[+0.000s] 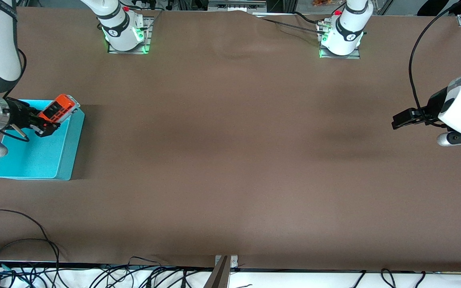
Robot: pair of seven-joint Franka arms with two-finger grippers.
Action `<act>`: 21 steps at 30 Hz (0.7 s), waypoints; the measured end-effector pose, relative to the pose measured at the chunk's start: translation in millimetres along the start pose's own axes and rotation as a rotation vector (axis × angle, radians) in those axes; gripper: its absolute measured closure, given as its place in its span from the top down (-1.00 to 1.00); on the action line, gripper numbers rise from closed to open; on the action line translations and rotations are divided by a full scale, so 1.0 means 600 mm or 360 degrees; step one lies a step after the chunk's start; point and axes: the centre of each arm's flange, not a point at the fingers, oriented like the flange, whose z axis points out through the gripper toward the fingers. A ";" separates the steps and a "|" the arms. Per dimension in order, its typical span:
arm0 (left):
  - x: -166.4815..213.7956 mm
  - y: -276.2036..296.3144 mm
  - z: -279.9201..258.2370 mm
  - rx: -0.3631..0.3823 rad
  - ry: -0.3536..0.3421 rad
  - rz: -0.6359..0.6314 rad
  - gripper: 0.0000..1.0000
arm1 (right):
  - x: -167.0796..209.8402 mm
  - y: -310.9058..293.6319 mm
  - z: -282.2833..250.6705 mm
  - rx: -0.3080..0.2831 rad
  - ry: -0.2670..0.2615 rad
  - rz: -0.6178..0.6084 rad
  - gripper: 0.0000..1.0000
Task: Wind up bus and store in blue box
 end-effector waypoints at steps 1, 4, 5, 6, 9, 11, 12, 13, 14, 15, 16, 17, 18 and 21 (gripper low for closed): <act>0.000 0.000 0.000 0.0000 0.0000 0.0000 1.00 | 0.003 0.009 0.000 -0.0001 -0.0001 -0.0015 0.12; 0.000 0.000 0.000 0.0000 0.0000 0.0000 1.00 | 0.016 0.038 0.001 -0.0008 -0.0002 -0.0072 0.12; 0.000 0.000 0.000 0.0000 -0.0001 0.0000 1.00 | 0.020 0.047 0.001 -0.0010 -0.0002 -0.0094 0.12; 0.000 0.000 0.001 0.0000 -0.0001 0.0000 1.00 | 0.025 0.055 0.001 -0.0014 -0.0002 -0.0118 0.12; 0.001 0.000 0.002 0.0000 -0.0003 0.0000 1.00 | 0.041 0.082 0.002 -0.0020 -0.0001 -0.0191 0.12; 0.001 0.000 0.003 0.0000 -0.0005 0.0000 1.00 | 0.050 0.098 0.003 -0.0019 -0.0004 -0.0227 0.12; 0.002 0.000 0.003 0.0000 -0.0006 0.0000 1.00 | 0.054 0.105 0.003 -0.0018 -0.0006 -0.0242 0.12; 0.002 0.000 0.004 0.0000 -0.0006 0.0000 1.00 | 0.057 0.111 0.004 -0.0017 -0.0007 -0.0256 0.12; 0.002 0.000 0.004 0.0000 -0.0007 0.0000 1.00 | 0.060 0.115 0.004 -0.0017 -0.0008 -0.0269 0.12; 0.002 0.000 0.004 0.0000 -0.0007 0.0000 1.00 | 0.061 0.118 0.004 -0.0017 -0.0008 -0.0283 0.12; 0.002 0.000 0.004 0.0000 -0.0007 0.0000 1.00 | 0.062 0.120 0.004 -0.0019 -0.0008 -0.0295 0.12; 0.002 0.000 0.005 0.0001 -0.0007 0.0000 1.00 | 0.063 0.121 0.005 -0.0025 -0.0006 -0.0305 0.12; 0.002 0.000 0.005 0.0001 -0.0008 0.0000 1.00 | 0.063 0.122 0.005 -0.0032 -0.0003 -0.0313 0.12; 0.002 0.000 0.005 0.0001 -0.0008 0.0000 1.00 | 0.066 0.123 0.009 -0.0050 0.0010 -0.0354 0.12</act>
